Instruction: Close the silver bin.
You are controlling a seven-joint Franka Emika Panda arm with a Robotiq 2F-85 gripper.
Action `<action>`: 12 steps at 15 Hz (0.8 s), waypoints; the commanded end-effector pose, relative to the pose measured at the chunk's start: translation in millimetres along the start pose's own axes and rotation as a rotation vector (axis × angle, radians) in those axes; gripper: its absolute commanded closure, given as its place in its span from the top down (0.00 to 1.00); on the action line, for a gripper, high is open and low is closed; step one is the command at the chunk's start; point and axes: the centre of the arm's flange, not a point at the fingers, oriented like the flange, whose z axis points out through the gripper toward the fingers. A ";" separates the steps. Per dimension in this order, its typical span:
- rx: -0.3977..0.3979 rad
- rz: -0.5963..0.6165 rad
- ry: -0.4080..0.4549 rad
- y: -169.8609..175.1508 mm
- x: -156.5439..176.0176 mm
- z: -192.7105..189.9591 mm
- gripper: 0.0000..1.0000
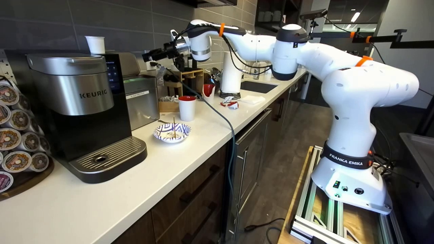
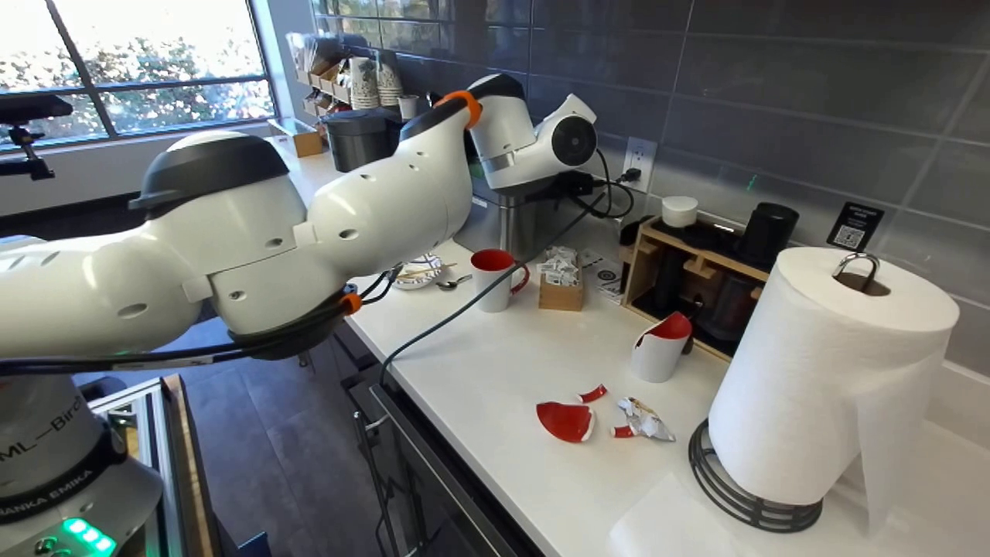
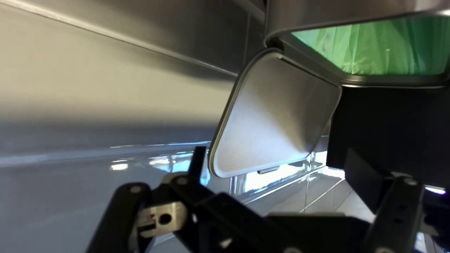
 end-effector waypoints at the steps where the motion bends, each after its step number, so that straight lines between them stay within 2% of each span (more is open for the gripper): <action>1: -0.026 0.013 -0.057 12.6 2.5 20.7 1.00; 9: -0.032 0.015 -0.112 10.4 6.8 43.1 1.00; 12: 0.021 0.041 -0.108 7.6 7.2 43.3 1.00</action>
